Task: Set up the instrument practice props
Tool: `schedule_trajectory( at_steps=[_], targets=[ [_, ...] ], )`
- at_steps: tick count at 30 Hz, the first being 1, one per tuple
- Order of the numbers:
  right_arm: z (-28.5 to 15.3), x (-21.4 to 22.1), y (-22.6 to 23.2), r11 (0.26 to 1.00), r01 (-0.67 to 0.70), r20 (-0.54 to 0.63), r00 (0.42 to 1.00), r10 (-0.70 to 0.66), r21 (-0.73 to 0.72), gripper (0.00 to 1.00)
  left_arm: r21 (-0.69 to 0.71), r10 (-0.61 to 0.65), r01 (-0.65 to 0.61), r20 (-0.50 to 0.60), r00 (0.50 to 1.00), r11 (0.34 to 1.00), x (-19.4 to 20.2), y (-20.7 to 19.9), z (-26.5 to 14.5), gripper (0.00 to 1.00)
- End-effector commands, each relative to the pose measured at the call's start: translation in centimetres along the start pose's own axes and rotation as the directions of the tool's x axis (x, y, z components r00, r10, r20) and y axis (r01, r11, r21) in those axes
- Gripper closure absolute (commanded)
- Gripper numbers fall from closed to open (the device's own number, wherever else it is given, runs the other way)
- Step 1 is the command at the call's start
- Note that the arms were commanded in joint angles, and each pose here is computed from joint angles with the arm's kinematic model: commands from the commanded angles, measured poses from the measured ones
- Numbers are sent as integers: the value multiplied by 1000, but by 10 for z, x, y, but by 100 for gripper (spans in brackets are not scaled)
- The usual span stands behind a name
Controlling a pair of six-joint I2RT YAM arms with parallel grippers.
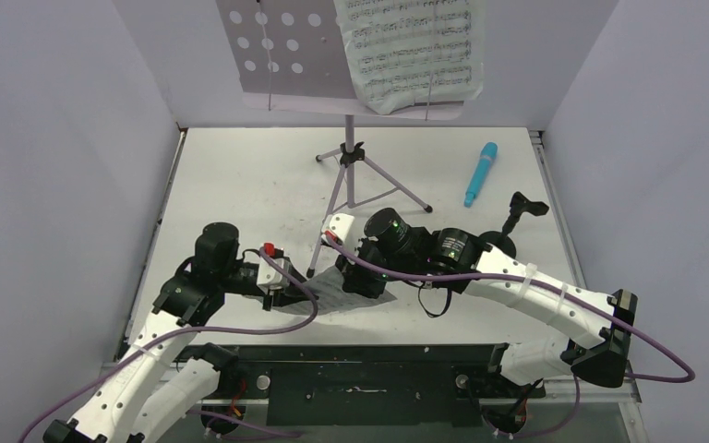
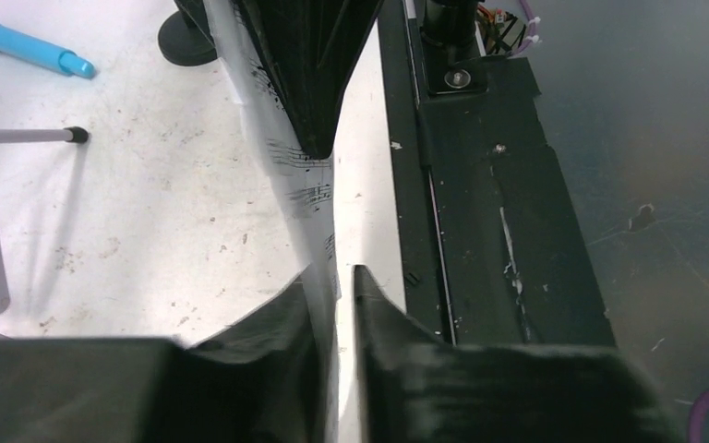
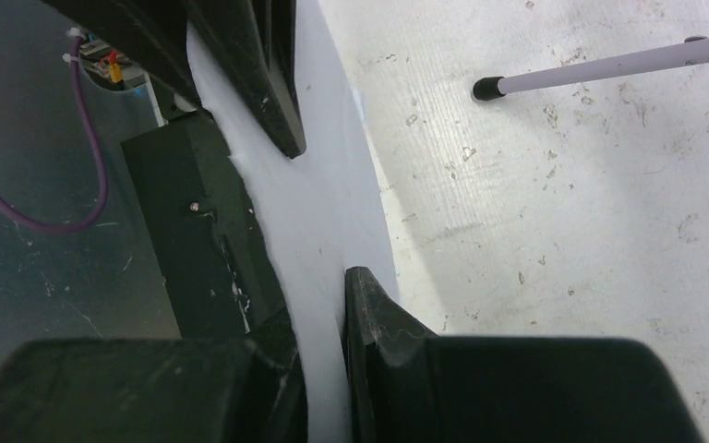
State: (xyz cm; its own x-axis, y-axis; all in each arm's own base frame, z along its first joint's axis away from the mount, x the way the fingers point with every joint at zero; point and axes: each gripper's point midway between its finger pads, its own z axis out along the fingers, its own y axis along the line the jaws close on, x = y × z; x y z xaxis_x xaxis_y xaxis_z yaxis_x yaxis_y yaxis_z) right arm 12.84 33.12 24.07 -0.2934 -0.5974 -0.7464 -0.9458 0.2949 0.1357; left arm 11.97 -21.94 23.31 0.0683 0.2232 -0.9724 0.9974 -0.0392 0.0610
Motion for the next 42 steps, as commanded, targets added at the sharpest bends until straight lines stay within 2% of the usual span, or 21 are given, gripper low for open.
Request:
schedule_trajectory(
  at_steps=[1,5,8,10,15,21,25,26,28,32,37,42],
  targets=[
    [-15,-34,1,1000,12,118,993,-14,19,90,-10,46,-45,25,999,999,-9,5,1,98],
    [-16,-36,-8,997,-33,138,990,24,64,76,-67,39,-37,34,999,997,-11,13,1,100],
    [-21,-36,-22,991,-93,170,982,77,92,70,-125,-4,11,59,998,992,-14,20,0,100],
    [-29,-37,-37,985,-152,219,967,131,83,61,-141,-14,26,89,996,990,-18,22,0,100],
    [-58,-34,-74,960,-278,355,900,254,18,31,-183,-70,111,220,973,977,-31,29,2,100],
    [-91,-34,-104,921,-389,506,788,352,-35,13,-189,-208,315,437,875,930,-49,43,2,100],
    [-108,-30,-113,896,-441,581,716,387,-53,2,-216,-215,392,559,801,894,-67,57,-7,100],
    [-110,-28,-115,890,-453,591,704,394,-54,0,-222,-209,404,587,782,887,-72,60,-10,100],
    [-112,-24,-116,882,-466,607,681,410,-73,7,-230,-180,414,646,742,881,-85,64,-19,100],
    [-114,-28,-109,883,-445,634,641,432,-151,10,-235,-116,410,734,669,881,-115,65,-36,100],
    [-117,-41,-93,898,-360,643,631,434,-253,10,-200,-51,346,800,598,917,-150,51,-52,100],
    [-120,-53,-73,908,-267,653,632,417,-322,9,-152,-55,339,847,529,928,-168,42,-63,100]
  ],
)
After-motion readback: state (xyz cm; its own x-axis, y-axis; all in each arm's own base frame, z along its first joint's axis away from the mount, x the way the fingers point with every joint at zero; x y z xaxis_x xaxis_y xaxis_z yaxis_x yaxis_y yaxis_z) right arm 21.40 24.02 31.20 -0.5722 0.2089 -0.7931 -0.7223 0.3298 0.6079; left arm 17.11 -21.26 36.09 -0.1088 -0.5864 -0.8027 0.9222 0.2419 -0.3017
